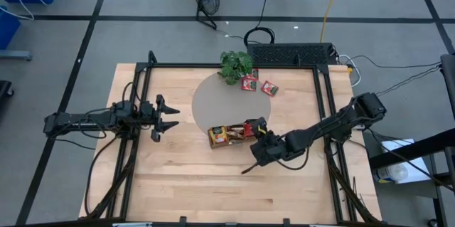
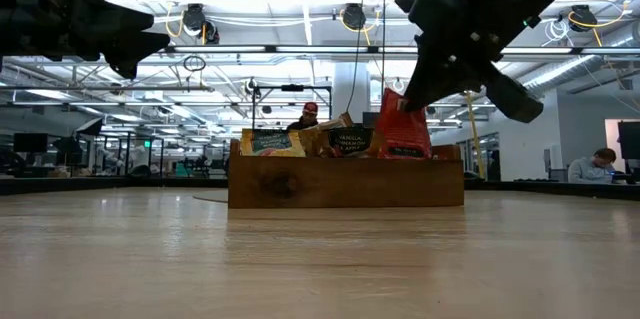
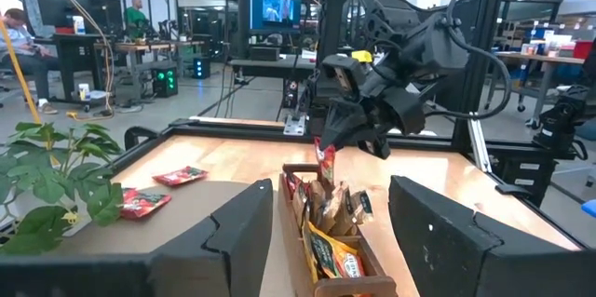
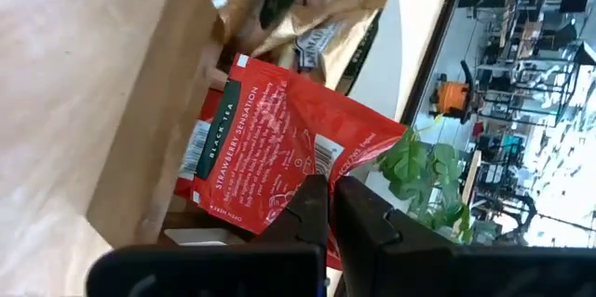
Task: Pick & Place Tea
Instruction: Put the red tea bag into the right slot of the wooden organizer, then put the right red tea bag into the right slot of the wooden organizer
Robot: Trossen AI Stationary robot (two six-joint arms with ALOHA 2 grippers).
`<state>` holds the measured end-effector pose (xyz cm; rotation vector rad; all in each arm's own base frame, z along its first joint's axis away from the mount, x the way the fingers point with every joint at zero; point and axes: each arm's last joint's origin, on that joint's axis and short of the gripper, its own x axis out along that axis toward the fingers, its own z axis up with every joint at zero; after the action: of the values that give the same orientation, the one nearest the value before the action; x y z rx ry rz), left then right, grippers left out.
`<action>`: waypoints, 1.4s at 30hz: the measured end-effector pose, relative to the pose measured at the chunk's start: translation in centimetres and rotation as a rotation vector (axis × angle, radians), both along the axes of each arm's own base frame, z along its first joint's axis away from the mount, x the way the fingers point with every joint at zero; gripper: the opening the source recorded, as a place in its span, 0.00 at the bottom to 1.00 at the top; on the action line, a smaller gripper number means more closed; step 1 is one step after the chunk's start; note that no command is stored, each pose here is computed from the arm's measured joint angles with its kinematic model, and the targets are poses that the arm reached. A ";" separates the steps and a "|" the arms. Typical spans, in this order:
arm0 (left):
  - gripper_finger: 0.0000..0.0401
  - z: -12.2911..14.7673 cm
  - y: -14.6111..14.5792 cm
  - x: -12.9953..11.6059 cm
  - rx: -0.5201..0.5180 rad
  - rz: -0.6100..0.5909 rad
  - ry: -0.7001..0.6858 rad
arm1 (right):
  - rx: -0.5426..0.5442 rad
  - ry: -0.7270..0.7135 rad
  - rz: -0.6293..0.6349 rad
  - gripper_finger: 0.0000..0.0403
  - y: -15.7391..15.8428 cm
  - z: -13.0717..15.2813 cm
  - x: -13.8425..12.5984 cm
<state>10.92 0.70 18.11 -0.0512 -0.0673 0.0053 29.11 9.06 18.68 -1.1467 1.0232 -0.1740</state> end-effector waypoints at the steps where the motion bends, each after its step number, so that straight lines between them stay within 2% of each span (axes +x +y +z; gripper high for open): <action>1: 0.53 0.0 0.0 0.0 0.000 0.000 0.000 | 0.005 -0.004 -0.006 0.00 0.0 -0.1 0.0; 13: 0.53 0.0 0.0 0.0 0.000 0.000 0.000 | 0.072 0.024 -0.038 0.00 -1.5 -0.3 0.3; 23: 0.53 0.0 0.0 0.0 0.000 0.000 0.000 | 0.070 0.107 -0.063 0.01 -2.3 -2.1 0.7; 37: 0.53 0.0 0.0 0.0 0.000 0.000 -0.001 | 0.068 0.031 -0.069 0.24 -2.0 -1.7 1.1; 42: 0.53 0.0 0.0 0.0 0.000 0.000 0.000 | -0.066 -0.100 -0.194 0.32 -2.7 -0.2 0.8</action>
<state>10.92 0.70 18.11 -0.0515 -0.0678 0.0052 29.95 6.36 18.46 -1.0862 1.0458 -0.4181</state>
